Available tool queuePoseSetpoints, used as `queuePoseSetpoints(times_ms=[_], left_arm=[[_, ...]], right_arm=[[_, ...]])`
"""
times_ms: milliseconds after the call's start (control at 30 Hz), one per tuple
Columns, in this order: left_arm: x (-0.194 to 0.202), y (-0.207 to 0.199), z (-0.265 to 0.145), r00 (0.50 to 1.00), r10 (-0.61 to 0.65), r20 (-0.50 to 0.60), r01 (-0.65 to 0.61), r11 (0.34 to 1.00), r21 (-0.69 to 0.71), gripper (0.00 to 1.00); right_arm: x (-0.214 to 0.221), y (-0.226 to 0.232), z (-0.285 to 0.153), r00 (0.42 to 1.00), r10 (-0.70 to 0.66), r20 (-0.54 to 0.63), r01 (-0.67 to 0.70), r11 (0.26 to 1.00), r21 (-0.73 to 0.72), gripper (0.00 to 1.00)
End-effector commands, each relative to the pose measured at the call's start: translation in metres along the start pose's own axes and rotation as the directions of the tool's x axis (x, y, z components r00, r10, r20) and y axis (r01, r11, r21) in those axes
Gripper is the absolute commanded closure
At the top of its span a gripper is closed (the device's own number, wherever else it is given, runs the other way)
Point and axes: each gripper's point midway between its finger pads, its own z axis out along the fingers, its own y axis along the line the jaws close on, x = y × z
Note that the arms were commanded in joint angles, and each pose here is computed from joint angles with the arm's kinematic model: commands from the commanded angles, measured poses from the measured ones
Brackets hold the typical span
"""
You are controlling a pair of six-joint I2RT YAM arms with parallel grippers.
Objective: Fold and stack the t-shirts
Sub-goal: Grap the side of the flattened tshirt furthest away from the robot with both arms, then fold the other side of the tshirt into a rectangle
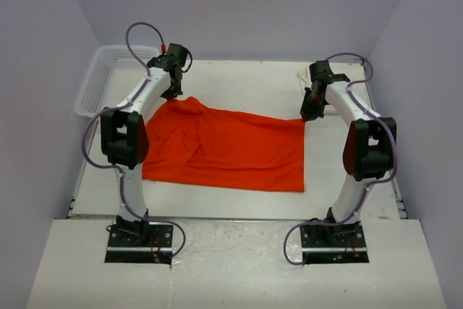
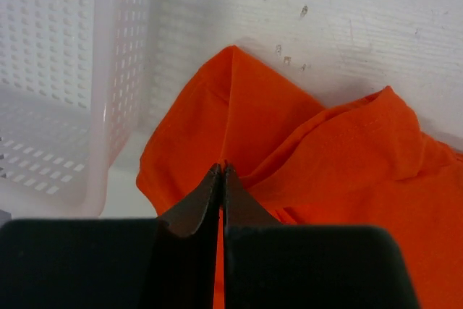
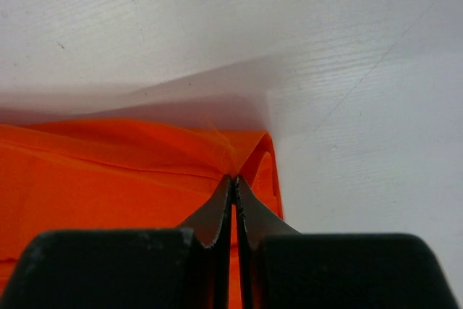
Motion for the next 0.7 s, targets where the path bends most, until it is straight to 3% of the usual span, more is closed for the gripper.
queuePoseSetpoints(times_ms=[0, 667], left_arm=[[-0.015, 0.016, -0.036, 0.993, -0.067, 0.098, 0.068, 0.998, -0.007, 1.0], [0.03, 0.049, -0.078, 0.978, -0.153, 0.142, 0.154, 0.988, 0.006, 1.0]], right_arm=[[-0.002, 0.0, -0.015, 0.999, 0.006, 0.05, -0.006, 1.0, 0.0, 1.0], [0.027, -0.013, -0.026, 0.998, 0.019, 0.065, -0.02, 1.0, 0.005, 1.0]])
